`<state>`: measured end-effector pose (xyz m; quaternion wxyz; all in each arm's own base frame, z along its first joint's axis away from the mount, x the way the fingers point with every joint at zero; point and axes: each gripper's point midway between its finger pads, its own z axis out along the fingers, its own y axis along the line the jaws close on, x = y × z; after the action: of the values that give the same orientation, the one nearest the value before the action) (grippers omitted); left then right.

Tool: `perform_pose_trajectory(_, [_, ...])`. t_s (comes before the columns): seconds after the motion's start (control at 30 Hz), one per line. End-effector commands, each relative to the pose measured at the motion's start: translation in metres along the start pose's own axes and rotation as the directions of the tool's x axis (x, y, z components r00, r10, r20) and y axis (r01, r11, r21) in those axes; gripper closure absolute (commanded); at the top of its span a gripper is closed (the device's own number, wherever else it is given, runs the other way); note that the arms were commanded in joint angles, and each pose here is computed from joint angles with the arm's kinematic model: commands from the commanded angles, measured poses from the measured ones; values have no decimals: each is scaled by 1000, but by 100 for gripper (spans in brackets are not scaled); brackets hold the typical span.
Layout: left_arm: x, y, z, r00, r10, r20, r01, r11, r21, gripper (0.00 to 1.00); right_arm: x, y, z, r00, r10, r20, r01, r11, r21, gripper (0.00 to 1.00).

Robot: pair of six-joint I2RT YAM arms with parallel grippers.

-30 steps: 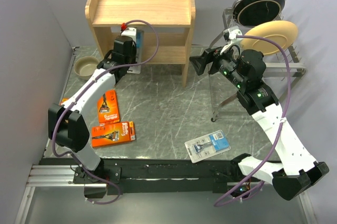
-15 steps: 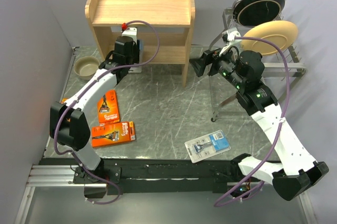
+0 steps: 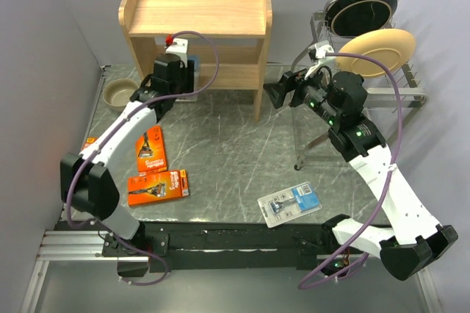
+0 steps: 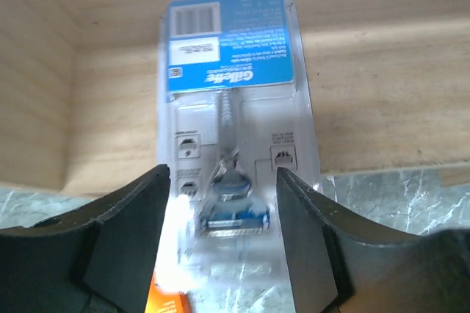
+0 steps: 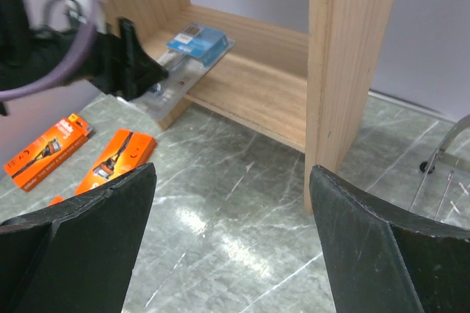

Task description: Place and organize the shaving razors onto the shelf

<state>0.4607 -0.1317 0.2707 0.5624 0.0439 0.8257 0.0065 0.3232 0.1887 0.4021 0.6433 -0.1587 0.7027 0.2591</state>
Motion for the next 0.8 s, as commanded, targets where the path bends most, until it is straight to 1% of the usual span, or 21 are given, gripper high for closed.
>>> perform_pose_trajectory(0.0, [-27, 16, -34, 995, -20, 102, 22, 1000, -21, 35, -13, 6, -2, 999, 4, 49, -3, 1000, -18, 8])
perform_pose_trajectory(0.03, [-20, 18, -36, 996, -9, 91, 11, 1000, -24, 35, -13, 6, -2, 999, 2, 49, -1, 1000, -17, 8])
perform_pose_trajectory(0.07, [-22, 19, -42, 995, -10, 104, 12, 1000, -19, 35, -13, 6, -2, 999, 4, 49, -3, 1000, -17, 8])
perform_pose_trajectory(0.2, [-15, 13, -41, 996, -13, 89, 11, 1000, 21, 35, -10, 5, -1, 999, 6, 44, -5, 1000, -19, 8])
perform_pose_trajectory(0.33, [-26, 3, -35, 994, -41, 106, 35, 998, 61, 37, -8, 6, -1, 999, 7, 43, -6, 1000, -24, 8])
perform_pose_trajectory(0.4, [-24, -1, -27, 995, -42, 94, 35, 997, 68, 38, -8, 6, -2, 999, 4, 45, -3, 1000, -22, 8])
perform_pose_trajectory(0.63, [-3, 0, -4, 998, -33, 48, 32, 999, 20, 38, -9, 3, -7, 998, -24, 52, 25, 1000, -5, 8])
perform_pose_trajectory(0.77, [-3, 4, 2, 998, -31, 48, 30, 1000, 3, 39, -10, 0, -10, 998, -34, 57, 34, 999, 6, 8])
